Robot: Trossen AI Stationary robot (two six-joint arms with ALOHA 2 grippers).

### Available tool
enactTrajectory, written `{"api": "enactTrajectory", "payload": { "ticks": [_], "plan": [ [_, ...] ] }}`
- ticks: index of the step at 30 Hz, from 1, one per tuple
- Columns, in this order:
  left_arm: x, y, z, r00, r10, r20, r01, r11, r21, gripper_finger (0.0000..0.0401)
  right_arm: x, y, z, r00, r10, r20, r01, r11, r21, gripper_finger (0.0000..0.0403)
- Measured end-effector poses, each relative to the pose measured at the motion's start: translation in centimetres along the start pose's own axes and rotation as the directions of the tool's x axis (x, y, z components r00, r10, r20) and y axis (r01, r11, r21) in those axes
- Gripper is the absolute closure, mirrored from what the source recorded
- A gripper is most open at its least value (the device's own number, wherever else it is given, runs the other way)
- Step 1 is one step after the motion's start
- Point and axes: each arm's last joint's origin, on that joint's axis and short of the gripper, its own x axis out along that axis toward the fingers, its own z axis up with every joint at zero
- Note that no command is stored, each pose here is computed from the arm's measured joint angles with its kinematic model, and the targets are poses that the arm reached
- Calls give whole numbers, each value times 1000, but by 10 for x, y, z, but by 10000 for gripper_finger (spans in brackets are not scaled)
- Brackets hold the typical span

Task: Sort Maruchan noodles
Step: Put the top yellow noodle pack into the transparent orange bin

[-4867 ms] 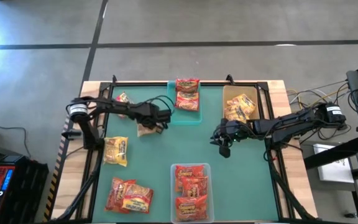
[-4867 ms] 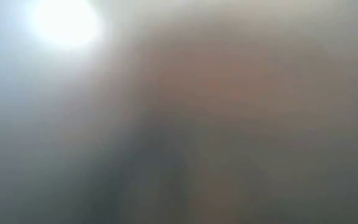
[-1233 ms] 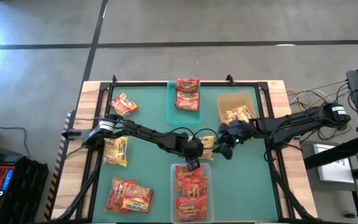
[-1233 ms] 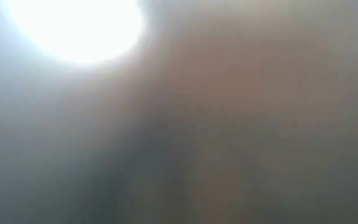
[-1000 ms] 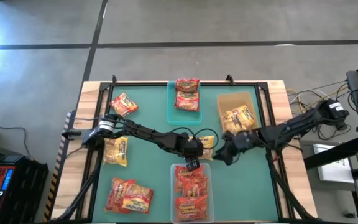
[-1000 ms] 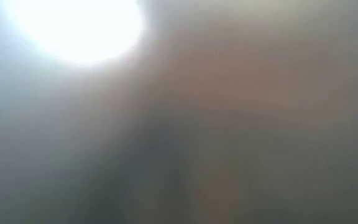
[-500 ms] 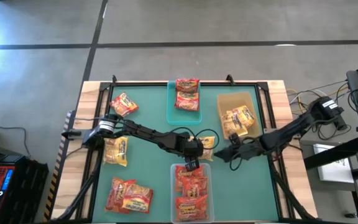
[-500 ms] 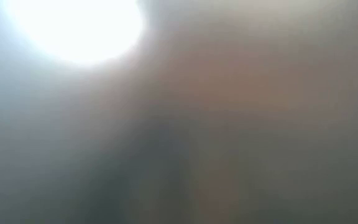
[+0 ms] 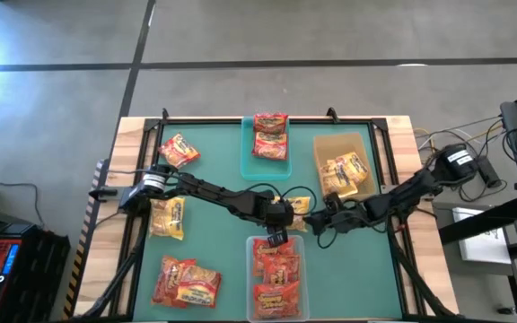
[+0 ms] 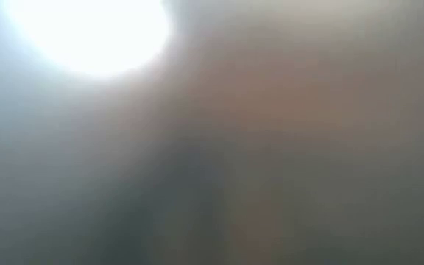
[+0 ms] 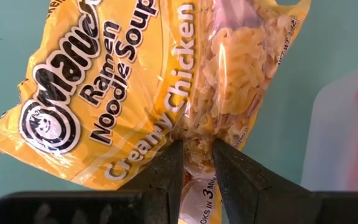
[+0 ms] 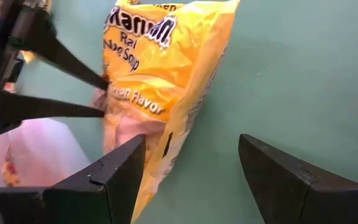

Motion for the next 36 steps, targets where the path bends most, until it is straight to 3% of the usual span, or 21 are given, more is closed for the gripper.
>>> {"api": "enactTrajectory", "payload": {
  "ticks": [7,21,28,36],
  "plan": [
    [0,0,0,1000,1,1,-1,1000,-3,326,11,-2,7,999,11,33,-11,1000,-18,156],
    [0,0,0,1000,1,2,-1,1000,-22,326,5,5,32,995,88,46,-84,992,-91,156],
    [0,0,0,1000,1,3,-1,1000,-29,326,12,0,29,998,61,20,-60,996,-66,156],
    [0,0,0,1000,0,4,0,1000,-29,326,22,3,27,990,131,52,-129,990,-55,156]
  ]
}}
